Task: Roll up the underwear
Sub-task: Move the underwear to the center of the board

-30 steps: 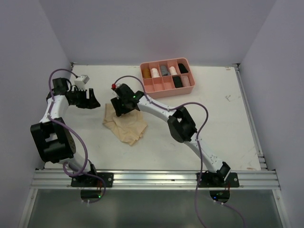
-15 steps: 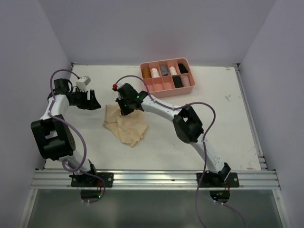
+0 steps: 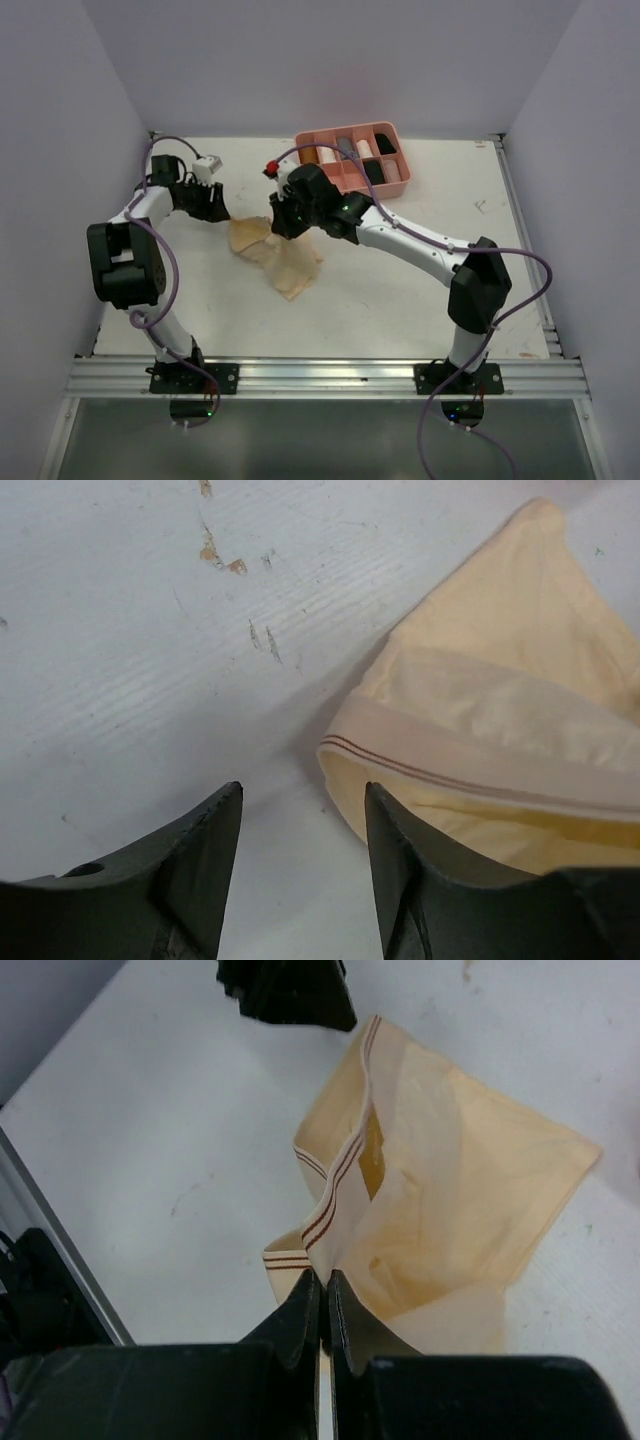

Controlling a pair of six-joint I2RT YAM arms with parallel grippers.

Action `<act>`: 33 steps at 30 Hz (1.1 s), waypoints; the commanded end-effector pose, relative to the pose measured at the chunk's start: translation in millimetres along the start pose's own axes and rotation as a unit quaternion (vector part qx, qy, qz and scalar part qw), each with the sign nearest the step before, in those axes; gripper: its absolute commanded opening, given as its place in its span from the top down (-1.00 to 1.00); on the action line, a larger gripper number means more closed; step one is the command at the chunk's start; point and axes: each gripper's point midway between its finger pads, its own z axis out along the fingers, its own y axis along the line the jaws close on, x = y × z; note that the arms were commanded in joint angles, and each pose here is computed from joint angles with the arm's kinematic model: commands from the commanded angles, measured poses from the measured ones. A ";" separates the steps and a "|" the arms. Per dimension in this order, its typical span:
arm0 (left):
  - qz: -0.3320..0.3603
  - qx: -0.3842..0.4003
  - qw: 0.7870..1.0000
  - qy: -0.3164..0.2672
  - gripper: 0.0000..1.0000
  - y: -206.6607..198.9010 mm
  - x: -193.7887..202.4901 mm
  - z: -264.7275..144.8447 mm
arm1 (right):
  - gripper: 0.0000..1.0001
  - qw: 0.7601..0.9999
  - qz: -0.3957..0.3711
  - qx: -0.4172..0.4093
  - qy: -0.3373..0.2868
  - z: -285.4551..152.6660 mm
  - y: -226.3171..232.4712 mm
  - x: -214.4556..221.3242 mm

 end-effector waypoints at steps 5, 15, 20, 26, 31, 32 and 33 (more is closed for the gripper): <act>0.077 0.022 0.993 -0.081 -0.20 1.2 -34.7 1.4 | 1.00 0.997 -0.024 0.019 0.067 -35.7 -14.7 60.4; 0.509 0.184 0.836 -0.095 -0.36 -73.7 24.2 -35.5 | 0.90 0.990 -0.070 0.045 0.117 -72.5 -37.6 112.9; 0.694 0.207 0.682 -0.101 -0.30 -82.7 49.7 -34.7 | 0.87 0.982 -0.131 0.025 0.135 -84.1 -42.7 128.5; 0.804 0.219 0.537 -0.128 -0.16 -109.1 83.1 -26.6 | 0.59 0.978 -0.131 0.032 0.161 -91.9 -54.7 144.3; 0.844 0.225 0.469 -0.135 -0.08 -130.5 104.8 -9.7 | 0.14 0.981 -0.102 0.050 0.155 -100.8 -57.5 146.2; 0.847 0.226 0.462 -0.137 -0.07 -133.6 105.9 -7.5 | 0.11 0.983 -0.084 0.057 0.152 -102.4 -57.7 146.8; 0.851 0.223 0.454 -0.139 -0.06 -135.7 107.8 -4.5 | 0.10 0.985 -0.079 0.060 0.144 -107.4 -57.8 143.7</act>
